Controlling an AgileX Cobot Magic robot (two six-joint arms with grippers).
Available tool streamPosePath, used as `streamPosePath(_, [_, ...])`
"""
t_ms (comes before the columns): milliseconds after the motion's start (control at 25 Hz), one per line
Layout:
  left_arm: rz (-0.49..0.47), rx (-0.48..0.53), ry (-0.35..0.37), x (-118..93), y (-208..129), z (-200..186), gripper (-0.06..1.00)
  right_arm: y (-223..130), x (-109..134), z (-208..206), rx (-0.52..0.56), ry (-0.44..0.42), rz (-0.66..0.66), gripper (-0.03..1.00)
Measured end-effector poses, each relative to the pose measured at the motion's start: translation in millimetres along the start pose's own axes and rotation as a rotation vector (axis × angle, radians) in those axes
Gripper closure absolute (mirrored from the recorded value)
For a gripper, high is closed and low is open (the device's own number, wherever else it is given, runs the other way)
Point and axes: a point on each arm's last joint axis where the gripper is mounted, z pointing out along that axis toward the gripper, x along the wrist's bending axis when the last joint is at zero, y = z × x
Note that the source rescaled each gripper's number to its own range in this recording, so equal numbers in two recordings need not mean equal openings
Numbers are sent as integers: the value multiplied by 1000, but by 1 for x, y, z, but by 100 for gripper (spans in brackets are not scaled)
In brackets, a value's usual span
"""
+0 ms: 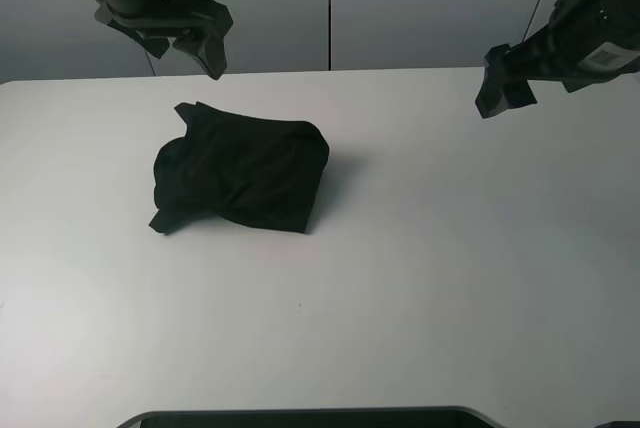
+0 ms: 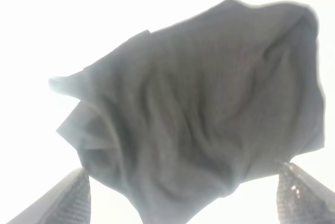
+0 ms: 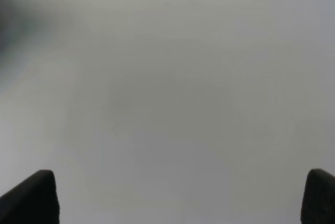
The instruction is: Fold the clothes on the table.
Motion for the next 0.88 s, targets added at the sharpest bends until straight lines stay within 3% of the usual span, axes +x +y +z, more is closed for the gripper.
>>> streamPosePath(120, [-5,-85,2,3,-6,-40,2,-7,1,-29,-56,24,11,-3])
streamPosePath(240, [-2,-95,17,5,-26,-56,2,-23,4,-48,-109,48,-2,-3])
streamPosePath(400, [-31,-17,44,8,-79,-56,2,-65,7,-56,-117,64,-9,-3])
streamPosePath(680, [-107,-136,51,12,-163,-99,2,-128,12,-89,-232,103,7,-3])
streamPosePath(880, [-154,-203,52,14,-223,-106,2,-161,13,-108,-310,108,1,-3])
